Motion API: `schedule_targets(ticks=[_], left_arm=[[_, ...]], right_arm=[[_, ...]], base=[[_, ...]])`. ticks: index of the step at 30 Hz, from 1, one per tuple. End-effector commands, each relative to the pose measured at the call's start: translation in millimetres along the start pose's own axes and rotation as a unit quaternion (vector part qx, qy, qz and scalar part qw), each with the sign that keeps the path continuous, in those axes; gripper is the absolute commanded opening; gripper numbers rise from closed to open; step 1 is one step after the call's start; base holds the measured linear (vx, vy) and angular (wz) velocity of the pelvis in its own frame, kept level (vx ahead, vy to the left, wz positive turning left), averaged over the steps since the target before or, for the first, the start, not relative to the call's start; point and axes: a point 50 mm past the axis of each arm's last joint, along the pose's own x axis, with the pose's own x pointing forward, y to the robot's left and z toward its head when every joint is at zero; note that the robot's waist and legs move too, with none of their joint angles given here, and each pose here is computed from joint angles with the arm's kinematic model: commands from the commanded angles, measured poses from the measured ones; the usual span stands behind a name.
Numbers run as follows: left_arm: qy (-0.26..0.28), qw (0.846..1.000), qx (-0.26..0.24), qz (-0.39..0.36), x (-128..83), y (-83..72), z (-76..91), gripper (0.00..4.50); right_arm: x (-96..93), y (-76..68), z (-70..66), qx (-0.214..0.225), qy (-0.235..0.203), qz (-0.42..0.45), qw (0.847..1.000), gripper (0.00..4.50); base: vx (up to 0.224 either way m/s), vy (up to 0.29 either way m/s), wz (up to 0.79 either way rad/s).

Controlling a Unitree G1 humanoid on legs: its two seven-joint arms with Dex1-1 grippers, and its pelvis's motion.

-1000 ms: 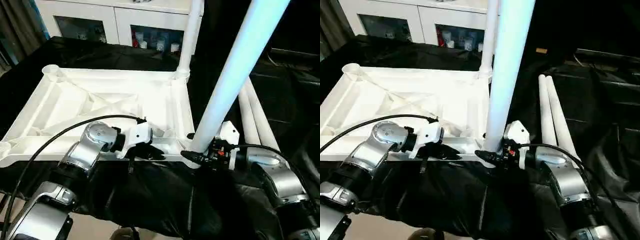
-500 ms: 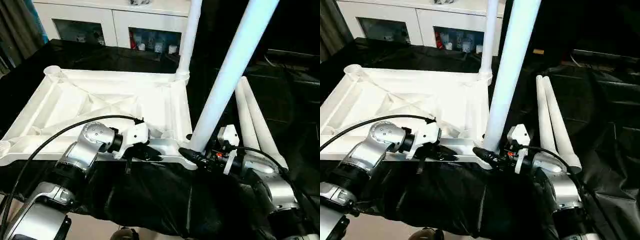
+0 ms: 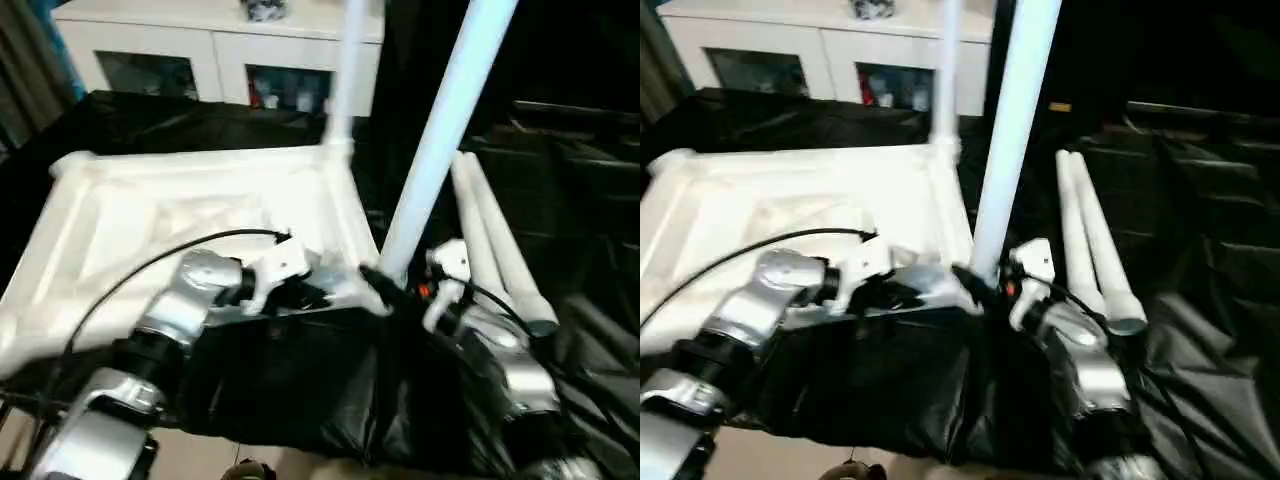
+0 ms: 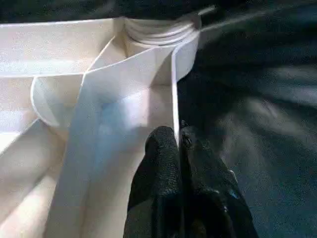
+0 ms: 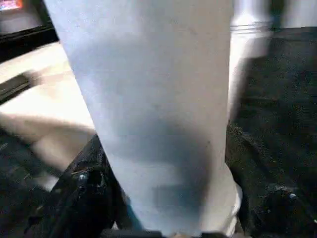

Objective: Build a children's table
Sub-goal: Rotate leg to tighten

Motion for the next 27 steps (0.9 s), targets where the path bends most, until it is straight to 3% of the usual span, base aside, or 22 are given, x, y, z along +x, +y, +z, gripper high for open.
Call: schedule_targets(ticks=[1, 3, 9, 15, 22, 24, 27], left_arm=[[-0.009, 0.999, 0.003, -0.041, 26.0, -21.0, 9.9, 0.00], [-0.020, 1.000, -0.011, -0.017, 41.1, -26.7, 20.0, 0.00], [-0.021, 1.000, -0.009, -0.001, 54.5, -34.4, 27.6, 0.00], [-0.010, 1.000, -0.005, 0.004, 51.9, -35.7, 25.1, 0.00], [-0.007, 1.000, -0.005, 0.009, 48.2, -34.9, 24.0, 0.00], [-0.007, 1.000, -0.004, 0.011, 45.8, -33.5, 22.6, 0.00], [-0.007, 1.000, -0.003, 0.012, 44.1, -32.5, 21.5, 0.00]], right_arm=[[-3.5, -5.6, -37.0, 0.037, 0.082, -0.085, 0.992, 2.67], [8.5, -5.1, -37.2, 0.083, 0.073, -0.153, 0.982, 2.67], [22.2, 5.9, -34.1, 0.095, 0.065, -0.168, 0.979, 2.67], [29.4, 14.9, -34.1, 0.076, 0.066, -0.156, 0.983, 2.67], [34.3, 12.1, -27.8, 0.063, 0.055, -0.160, 0.984, 2.67], [35.6, 10.0, -21.6, 0.058, 0.042, -0.155, 0.985, 3.23], [36.7, 9.0, -17.7, 0.051, 0.035, -0.148, 0.987, 3.45]], base=[[-0.043, 0.042, -0.18], [-0.022, 0.021, -0.09], [0.000, 0.000, 0.00], [0.000, 0.000, 0.00], [0.000, 0.000, 0.00], [0.000, 0.000, 0.00], [0.000, 0.000, 0.00]])
